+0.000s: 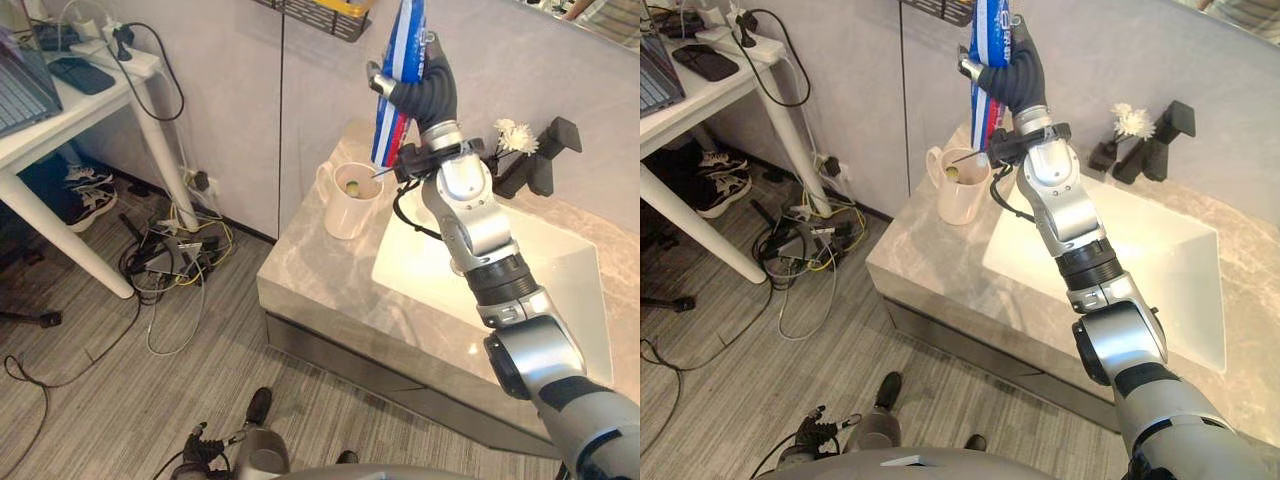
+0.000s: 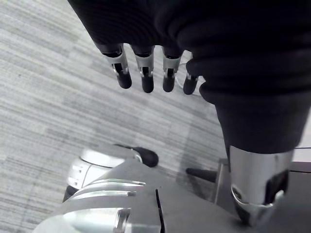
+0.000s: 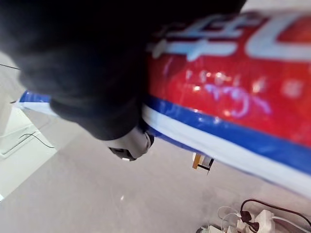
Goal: Organize washtable
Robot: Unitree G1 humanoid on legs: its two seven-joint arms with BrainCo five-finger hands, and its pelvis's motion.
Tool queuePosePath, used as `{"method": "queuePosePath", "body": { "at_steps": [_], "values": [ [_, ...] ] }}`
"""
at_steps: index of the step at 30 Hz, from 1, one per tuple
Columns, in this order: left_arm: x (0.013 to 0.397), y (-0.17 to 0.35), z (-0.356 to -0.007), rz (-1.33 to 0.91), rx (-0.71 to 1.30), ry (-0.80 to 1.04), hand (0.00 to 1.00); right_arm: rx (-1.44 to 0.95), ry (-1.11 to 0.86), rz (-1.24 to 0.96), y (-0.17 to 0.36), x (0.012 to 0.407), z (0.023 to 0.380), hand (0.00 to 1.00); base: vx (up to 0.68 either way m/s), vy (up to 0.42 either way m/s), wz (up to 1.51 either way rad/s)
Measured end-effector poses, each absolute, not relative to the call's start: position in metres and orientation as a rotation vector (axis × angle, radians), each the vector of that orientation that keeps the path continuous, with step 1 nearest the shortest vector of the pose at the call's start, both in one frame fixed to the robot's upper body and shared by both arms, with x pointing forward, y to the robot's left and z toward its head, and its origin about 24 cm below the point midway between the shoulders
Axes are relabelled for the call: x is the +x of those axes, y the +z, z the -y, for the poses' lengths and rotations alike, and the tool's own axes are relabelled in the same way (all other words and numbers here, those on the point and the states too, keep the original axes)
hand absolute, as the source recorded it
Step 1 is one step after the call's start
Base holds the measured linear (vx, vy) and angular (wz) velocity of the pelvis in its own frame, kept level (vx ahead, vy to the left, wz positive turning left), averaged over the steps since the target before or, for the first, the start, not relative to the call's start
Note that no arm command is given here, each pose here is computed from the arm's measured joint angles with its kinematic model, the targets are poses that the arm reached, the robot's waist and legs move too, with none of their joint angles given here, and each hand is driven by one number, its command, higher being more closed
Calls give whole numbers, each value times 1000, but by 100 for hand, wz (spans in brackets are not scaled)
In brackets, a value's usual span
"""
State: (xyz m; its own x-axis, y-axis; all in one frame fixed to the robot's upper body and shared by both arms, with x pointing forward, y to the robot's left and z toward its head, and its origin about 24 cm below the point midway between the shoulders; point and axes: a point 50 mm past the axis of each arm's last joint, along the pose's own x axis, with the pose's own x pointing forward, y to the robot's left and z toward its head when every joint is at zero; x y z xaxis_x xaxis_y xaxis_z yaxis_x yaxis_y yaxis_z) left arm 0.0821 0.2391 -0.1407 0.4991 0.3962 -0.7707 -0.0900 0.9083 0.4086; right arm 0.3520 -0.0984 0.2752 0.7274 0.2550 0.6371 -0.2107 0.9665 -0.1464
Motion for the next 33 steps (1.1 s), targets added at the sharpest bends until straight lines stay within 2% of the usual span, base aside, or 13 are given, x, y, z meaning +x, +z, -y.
{"method": "queuePosePath", "body": {
  "at_steps": [33],
  "values": [
    [89, -137, -239, -972, 344, 306, 0, -53, 208, 581, 244, 363, 103, 100, 0, 0, 2]
  ]
}}
